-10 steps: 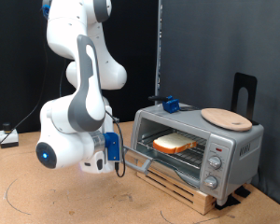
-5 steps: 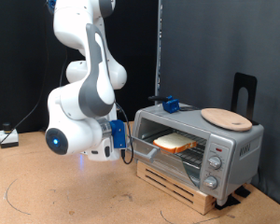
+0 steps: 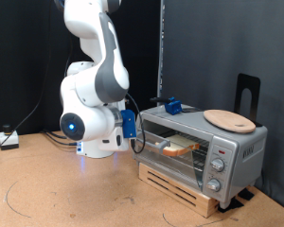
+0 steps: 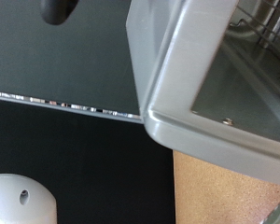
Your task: Make a piece of toast with the oven
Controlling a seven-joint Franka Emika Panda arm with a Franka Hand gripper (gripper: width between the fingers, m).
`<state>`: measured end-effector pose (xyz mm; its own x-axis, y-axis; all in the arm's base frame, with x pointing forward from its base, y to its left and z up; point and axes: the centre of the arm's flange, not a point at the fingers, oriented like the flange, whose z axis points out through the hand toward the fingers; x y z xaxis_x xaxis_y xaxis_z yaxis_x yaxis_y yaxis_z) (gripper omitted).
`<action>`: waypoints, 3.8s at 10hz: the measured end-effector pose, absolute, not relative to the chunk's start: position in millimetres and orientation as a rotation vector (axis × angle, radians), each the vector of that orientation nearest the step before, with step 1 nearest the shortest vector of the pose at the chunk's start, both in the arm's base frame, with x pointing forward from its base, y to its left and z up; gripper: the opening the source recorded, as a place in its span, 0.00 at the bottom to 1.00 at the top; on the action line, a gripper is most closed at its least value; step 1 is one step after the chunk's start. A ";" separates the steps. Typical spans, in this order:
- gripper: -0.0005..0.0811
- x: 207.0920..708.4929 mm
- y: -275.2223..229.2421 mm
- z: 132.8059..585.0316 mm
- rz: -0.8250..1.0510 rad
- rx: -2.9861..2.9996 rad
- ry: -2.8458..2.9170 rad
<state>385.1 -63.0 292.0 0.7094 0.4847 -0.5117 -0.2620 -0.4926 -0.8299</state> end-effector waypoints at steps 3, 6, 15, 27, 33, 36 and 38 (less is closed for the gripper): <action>0.99 375.8 -37.9 303.5 0.944 -1.902 -0.184; 0.99 358.4 4.8 286.9 1.016 -1.893 -0.146; 0.99 333.9 -12.7 303.3 0.840 -1.925 0.143; 0.99 365.4 -139.8 320.0 0.604 -1.982 0.308; 0.99 408.5 -152.1 319.3 0.495 -1.866 0.508; 0.99 443.6 -147.4 314.3 0.509 -1.817 0.552; 0.99 468.9 -145.9 308.2 0.510 -1.841 0.518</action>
